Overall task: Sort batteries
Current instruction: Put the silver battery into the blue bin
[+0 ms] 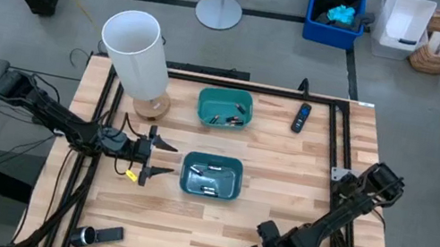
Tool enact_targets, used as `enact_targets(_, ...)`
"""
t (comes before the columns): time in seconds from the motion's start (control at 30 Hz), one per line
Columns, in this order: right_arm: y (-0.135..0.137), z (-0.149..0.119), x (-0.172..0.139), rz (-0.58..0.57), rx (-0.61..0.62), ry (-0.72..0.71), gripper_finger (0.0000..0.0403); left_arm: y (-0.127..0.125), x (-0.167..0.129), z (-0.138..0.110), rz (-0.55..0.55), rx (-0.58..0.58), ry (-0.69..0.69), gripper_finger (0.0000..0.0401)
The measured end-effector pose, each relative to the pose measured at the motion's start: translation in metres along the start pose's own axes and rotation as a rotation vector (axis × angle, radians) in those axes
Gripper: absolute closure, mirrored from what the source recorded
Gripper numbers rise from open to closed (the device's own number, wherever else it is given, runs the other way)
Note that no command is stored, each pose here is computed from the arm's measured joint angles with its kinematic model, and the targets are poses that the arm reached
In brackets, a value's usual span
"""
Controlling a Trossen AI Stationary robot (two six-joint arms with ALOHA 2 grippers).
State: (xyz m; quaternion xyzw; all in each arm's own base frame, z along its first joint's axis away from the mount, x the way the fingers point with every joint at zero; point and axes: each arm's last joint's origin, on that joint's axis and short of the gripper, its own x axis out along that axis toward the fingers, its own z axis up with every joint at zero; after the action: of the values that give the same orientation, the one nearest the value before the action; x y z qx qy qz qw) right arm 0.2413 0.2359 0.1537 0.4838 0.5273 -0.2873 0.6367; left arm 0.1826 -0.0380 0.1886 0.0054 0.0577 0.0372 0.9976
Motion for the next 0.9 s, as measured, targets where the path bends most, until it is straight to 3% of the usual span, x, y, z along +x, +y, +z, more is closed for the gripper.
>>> enact_targets(0.47,0.020,-0.014,-0.024,0.019,-0.060,-0.025,0.0137,-0.001,0.000,0.000,-0.004,-0.066,0.003,0.0107)
enact_targets(0.9,0.030,-0.032,-0.005,-0.010,-0.012,-0.029,0.0137,-0.001,0.000,-0.001,-0.003,-0.067,0.009,0.0107)
